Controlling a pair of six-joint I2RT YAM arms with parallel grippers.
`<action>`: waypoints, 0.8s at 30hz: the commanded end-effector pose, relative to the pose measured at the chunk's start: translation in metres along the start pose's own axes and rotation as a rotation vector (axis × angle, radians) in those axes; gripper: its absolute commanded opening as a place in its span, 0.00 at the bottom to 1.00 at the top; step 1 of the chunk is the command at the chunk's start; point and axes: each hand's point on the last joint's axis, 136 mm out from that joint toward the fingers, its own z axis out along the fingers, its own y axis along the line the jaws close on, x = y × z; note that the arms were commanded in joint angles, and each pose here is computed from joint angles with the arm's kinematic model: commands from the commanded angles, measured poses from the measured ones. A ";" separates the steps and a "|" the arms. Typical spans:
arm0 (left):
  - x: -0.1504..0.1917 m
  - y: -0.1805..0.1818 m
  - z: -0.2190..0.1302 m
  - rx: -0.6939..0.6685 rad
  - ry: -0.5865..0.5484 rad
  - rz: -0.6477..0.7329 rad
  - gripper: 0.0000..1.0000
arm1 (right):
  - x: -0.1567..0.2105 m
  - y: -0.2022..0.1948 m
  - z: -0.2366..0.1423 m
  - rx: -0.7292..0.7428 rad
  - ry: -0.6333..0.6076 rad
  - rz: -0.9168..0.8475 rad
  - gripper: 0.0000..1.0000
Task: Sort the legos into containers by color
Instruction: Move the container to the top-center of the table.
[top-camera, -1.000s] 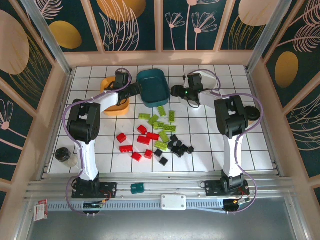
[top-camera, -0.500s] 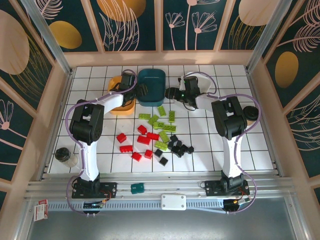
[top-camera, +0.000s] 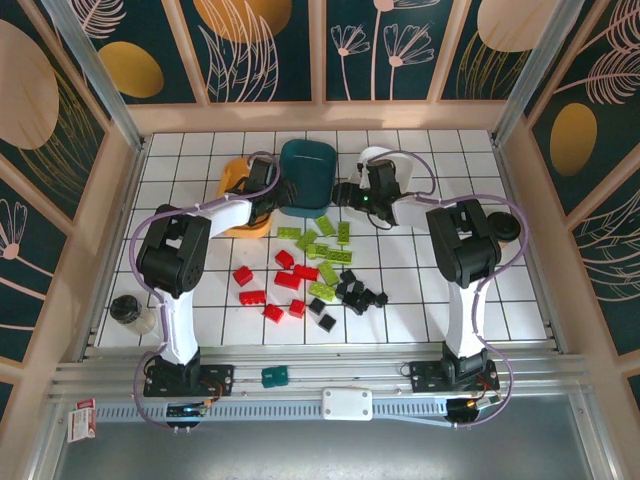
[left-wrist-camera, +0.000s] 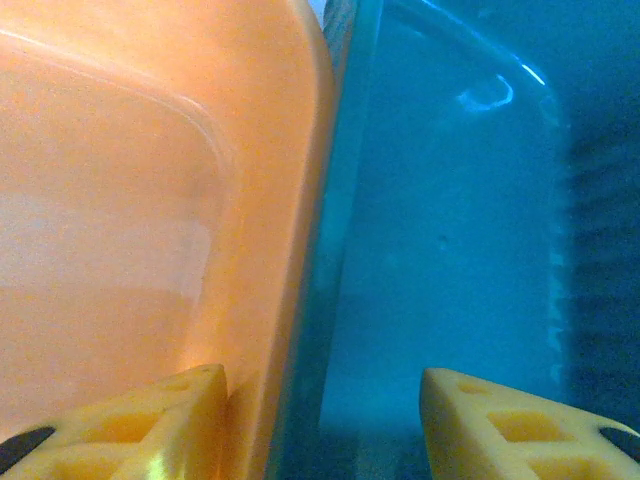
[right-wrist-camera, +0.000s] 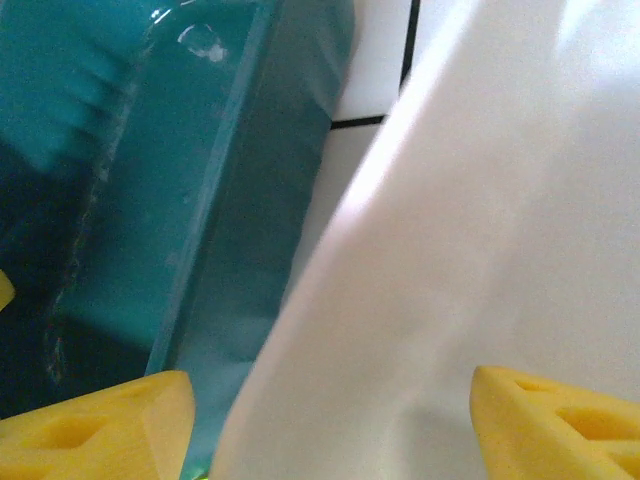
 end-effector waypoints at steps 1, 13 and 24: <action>0.039 -0.027 -0.015 0.078 0.096 -0.036 0.52 | 0.026 0.024 -0.009 -0.047 0.063 -0.024 0.74; 0.014 -0.036 -0.047 0.070 -0.001 -0.051 0.71 | 0.014 0.027 -0.028 -0.015 0.024 -0.054 0.86; -0.030 -0.049 -0.131 0.143 -0.186 -0.025 0.84 | -0.040 0.068 -0.101 -0.054 -0.183 -0.114 0.87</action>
